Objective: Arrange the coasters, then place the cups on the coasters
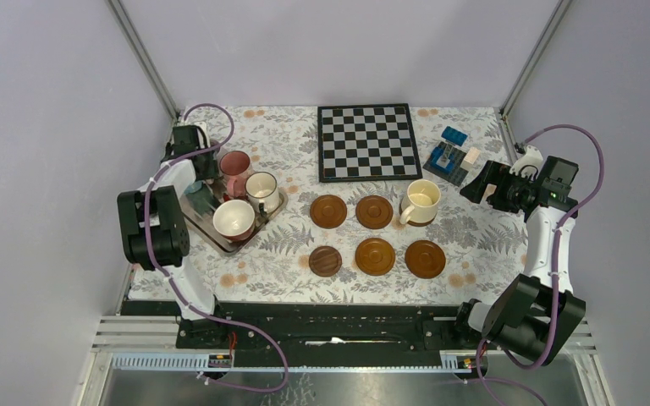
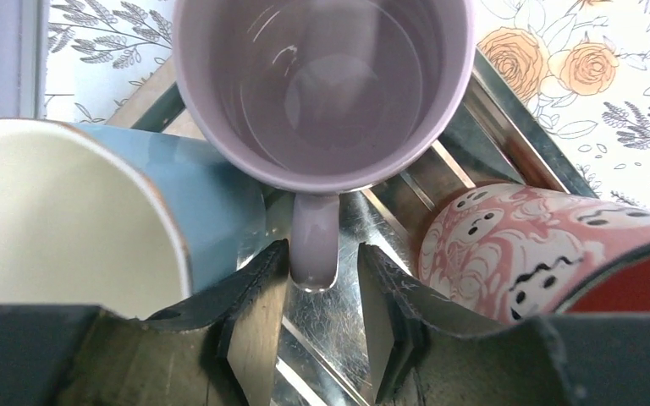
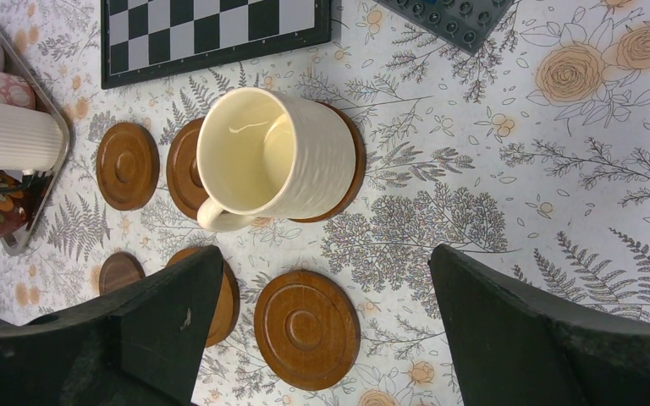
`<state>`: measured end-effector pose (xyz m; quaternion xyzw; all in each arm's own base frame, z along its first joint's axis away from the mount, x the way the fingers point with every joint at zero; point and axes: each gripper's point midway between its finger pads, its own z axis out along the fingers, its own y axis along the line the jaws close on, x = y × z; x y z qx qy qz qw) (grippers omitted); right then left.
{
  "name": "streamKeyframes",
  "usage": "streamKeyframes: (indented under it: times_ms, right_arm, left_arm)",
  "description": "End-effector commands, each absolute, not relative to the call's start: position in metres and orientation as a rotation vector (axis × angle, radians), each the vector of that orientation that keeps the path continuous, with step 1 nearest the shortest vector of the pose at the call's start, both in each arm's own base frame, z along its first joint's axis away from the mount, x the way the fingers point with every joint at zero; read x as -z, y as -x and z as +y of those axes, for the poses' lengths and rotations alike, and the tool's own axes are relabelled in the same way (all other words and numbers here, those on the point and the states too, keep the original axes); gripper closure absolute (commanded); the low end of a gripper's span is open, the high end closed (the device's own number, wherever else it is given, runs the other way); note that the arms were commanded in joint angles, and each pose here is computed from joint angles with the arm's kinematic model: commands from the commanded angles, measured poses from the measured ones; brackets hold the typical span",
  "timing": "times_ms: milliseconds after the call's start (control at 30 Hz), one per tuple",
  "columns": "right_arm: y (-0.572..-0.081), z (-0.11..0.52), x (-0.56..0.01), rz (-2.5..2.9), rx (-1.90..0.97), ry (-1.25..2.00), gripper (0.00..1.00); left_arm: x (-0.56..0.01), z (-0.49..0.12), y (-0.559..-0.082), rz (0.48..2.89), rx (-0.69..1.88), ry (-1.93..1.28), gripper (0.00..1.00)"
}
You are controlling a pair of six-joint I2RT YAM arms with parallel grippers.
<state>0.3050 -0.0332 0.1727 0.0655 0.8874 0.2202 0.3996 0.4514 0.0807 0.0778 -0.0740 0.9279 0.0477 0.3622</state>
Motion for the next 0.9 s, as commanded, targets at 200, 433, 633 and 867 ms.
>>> streamKeyframes:
  times_ms: [200,433,633,867]
  right_arm:
    - [-0.31,-0.033,-0.176,2.225,-0.548,-0.16,0.0]
    - [-0.31,-0.033,-0.176,2.226,-0.552,-0.161,0.01]
    - [-0.309,-0.033,-0.174,2.228,-0.551,-0.161,0.0]
    - [-0.309,-0.033,-0.174,2.229,-0.549,-0.16,0.0]
  left_arm:
    - [-0.064,0.083,-0.467,2.377,-0.106,0.208,0.6]
    - [-0.054,0.081,-0.472,2.39,-0.085,0.2,0.62]
    - [-0.051,0.082,-0.478,2.389,-0.085,0.202,0.64]
    - [-0.053,0.08,-0.481,2.384,-0.084,0.192,0.73]
